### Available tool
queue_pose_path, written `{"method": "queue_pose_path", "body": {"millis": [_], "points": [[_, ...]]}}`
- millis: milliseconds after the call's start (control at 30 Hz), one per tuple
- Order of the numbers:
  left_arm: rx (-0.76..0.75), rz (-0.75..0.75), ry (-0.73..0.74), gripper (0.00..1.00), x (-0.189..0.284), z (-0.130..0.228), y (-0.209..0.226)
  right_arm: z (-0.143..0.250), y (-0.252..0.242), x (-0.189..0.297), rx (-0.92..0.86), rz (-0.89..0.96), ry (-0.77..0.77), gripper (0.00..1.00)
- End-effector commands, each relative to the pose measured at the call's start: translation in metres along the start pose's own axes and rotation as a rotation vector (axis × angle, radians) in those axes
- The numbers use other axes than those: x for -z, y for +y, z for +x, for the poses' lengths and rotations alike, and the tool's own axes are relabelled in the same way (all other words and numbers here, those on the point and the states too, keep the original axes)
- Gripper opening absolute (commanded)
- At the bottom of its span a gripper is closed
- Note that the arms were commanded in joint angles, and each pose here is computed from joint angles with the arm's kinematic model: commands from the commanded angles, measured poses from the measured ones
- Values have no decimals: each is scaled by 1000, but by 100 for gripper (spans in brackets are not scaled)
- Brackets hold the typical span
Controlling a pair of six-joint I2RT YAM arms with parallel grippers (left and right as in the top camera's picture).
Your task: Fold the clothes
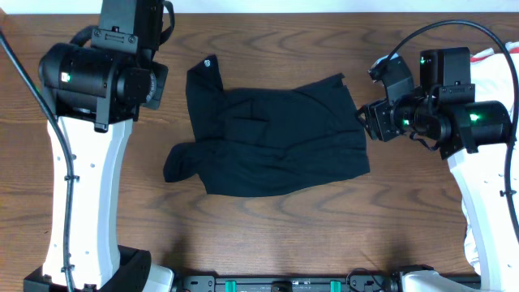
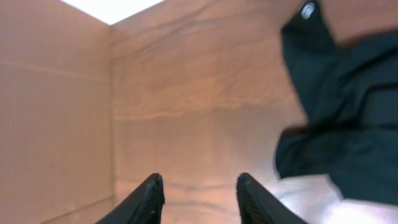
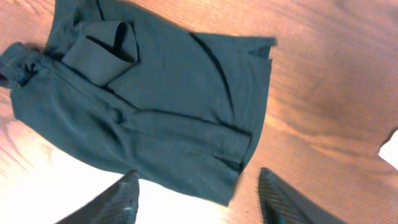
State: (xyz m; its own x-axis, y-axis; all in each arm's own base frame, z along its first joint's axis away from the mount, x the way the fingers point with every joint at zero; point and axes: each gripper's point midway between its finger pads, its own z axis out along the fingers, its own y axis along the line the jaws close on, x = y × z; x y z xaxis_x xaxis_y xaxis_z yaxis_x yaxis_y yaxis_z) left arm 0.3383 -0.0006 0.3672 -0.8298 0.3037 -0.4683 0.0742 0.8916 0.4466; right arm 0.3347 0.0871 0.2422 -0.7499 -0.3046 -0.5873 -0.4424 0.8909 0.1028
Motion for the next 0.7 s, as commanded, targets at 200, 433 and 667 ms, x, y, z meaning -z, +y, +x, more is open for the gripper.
{"method": "queue_pose_path", "body": {"millis": [200,433,667], "points": [[-11,336,92,43,-45,-14,-78,-13,-4,-35,-228,-28,15,49],[3,340,414,43,-114,17,-116,22,15,-89,-260,-126,230,60],[-2,335,520,43,-178,23,-147,28,25,-123,-229,-150,283,68]]}}
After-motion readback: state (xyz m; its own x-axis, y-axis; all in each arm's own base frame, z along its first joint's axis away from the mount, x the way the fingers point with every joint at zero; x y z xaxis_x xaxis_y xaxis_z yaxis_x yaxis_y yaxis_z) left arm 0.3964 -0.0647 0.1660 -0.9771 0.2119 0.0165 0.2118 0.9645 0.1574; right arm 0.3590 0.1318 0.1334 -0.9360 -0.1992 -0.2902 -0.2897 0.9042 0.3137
